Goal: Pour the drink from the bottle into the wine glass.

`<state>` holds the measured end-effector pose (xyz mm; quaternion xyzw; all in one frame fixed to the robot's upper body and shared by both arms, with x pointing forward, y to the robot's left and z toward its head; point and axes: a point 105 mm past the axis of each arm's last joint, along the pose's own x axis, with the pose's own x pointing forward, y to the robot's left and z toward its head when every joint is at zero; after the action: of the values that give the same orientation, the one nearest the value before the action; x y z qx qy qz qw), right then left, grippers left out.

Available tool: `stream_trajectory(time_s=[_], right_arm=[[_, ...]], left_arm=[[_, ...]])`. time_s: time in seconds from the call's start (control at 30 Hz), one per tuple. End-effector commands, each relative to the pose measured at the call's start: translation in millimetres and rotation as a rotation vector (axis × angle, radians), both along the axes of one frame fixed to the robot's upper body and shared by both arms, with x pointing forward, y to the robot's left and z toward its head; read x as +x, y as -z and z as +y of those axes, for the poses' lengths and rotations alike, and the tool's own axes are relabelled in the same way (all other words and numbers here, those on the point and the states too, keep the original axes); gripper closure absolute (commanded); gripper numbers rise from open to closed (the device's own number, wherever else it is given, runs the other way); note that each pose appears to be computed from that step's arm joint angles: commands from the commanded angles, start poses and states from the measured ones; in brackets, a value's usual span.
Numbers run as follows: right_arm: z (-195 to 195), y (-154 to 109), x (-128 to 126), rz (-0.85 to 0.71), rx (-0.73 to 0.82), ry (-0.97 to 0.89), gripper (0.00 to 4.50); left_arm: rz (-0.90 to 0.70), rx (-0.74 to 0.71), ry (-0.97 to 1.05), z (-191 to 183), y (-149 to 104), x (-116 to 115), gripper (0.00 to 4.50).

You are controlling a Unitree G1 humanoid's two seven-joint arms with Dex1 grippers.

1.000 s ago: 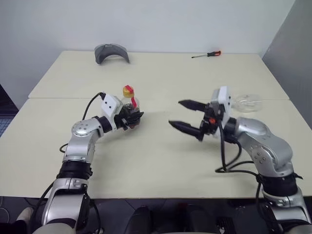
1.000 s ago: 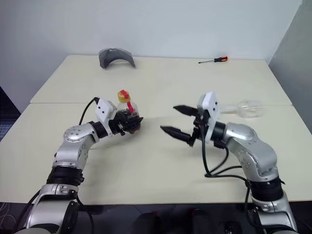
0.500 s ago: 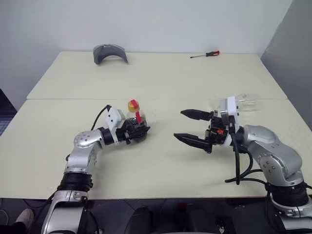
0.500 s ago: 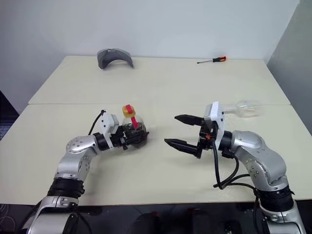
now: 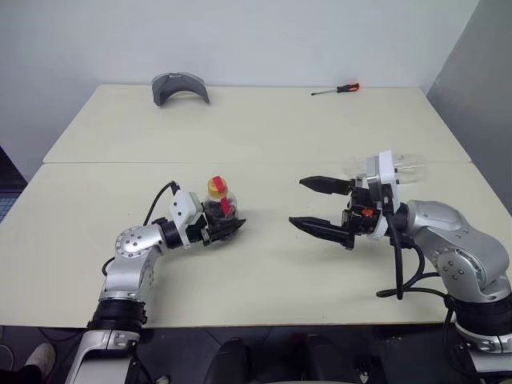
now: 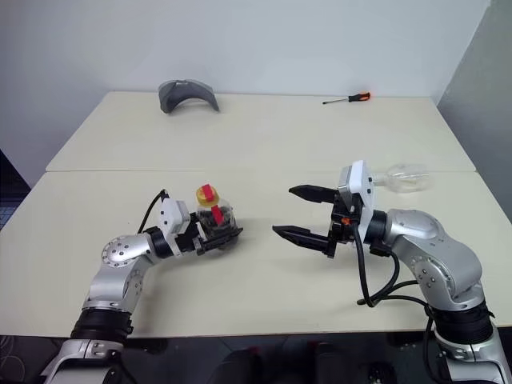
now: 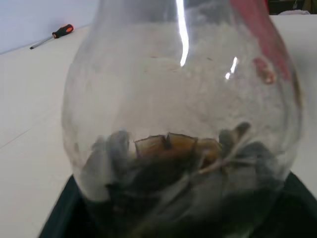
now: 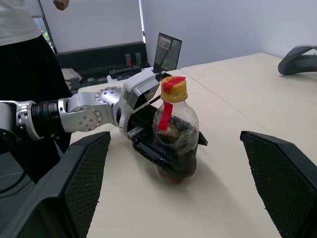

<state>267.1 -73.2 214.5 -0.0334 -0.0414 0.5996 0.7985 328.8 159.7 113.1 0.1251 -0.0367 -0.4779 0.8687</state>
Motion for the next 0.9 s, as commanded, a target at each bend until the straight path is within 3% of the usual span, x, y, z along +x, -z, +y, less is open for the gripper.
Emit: stream_trajectory(time_s=[0.03, 0.27, 0.5, 0.9], right_arm=[[3, -10, -2, -0.031, 0.019, -0.014, 0.00], [5, -11, 1, -0.031, 0.026, -0.010, 0.00], [13, -11, 5, -0.037, 0.052, -0.017, 0.00], [20, -12, 8, -0.052, 0.079, -0.033, 0.00]], left_arm=[[-0.043, -0.001, 0.011, -3, -10, 1, 0.05], [-0.033, -0.015, -0.027, -1, -11, 1, 0.05], [-0.016, 0.018, -0.073, 5, -11, -13, 0.05], [0.027, 0.069, -0.103, 28, -17, -8, 0.05]])
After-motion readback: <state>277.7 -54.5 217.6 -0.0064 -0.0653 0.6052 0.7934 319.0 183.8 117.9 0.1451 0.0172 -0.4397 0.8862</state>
